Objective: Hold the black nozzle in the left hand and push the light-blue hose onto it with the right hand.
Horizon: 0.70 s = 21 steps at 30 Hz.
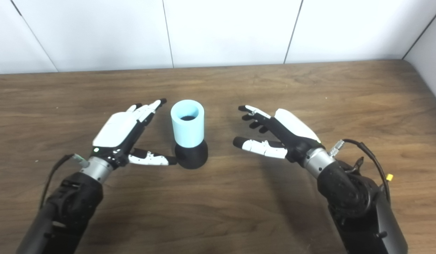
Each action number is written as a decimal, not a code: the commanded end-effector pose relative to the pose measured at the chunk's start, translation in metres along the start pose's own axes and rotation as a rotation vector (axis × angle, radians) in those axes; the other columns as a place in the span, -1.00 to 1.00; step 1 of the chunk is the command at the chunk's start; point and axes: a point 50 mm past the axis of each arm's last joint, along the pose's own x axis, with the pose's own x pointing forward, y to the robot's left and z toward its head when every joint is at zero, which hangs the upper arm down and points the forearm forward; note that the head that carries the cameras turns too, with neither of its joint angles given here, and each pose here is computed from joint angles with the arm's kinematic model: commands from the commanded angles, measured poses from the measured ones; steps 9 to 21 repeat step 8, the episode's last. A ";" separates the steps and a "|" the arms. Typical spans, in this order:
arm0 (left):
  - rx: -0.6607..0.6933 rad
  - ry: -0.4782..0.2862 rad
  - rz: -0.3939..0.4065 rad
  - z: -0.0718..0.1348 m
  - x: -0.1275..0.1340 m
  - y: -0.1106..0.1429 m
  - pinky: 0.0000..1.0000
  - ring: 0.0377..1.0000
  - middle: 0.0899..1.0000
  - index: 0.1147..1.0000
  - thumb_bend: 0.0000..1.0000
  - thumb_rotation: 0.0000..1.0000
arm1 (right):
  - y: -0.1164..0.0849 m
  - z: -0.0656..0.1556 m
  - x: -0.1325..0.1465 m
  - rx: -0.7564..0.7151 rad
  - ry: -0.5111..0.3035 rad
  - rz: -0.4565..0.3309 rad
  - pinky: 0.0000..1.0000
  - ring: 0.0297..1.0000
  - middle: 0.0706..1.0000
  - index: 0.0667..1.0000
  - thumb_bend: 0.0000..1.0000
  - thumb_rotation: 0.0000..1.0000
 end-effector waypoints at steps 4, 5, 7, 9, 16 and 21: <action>-0.006 -0.032 0.086 -0.003 0.001 0.025 0.91 0.81 0.85 1.00 1.00 0.15 | -0.010 0.005 0.001 0.018 -0.030 -0.063 0.45 0.63 0.74 0.83 0.11 0.78; -0.052 -0.026 0.099 -0.006 -0.003 0.027 0.92 0.81 0.85 1.00 1.00 0.16 | -0.009 0.005 0.002 0.035 -0.032 -0.071 0.46 0.64 0.75 0.82 0.11 0.77; -0.139 -0.005 0.133 -0.012 -0.009 0.028 0.76 0.81 0.84 1.00 1.00 0.28 | -0.007 0.004 0.003 0.057 -0.033 -0.087 0.48 0.64 0.74 0.80 0.12 0.77; -0.203 0.017 0.161 -0.014 -0.013 0.030 0.71 0.80 0.84 1.00 1.00 0.30 | -0.005 0.004 0.003 0.085 -0.029 -0.111 0.48 0.64 0.74 0.80 0.13 0.77; -0.203 0.017 0.161 -0.014 -0.013 0.030 0.71 0.80 0.84 1.00 1.00 0.30 | -0.005 0.004 0.003 0.085 -0.029 -0.111 0.48 0.64 0.74 0.80 0.13 0.77; -0.203 0.017 0.161 -0.014 -0.013 0.030 0.71 0.80 0.84 1.00 1.00 0.30 | -0.005 0.004 0.003 0.085 -0.029 -0.111 0.48 0.64 0.74 0.80 0.13 0.77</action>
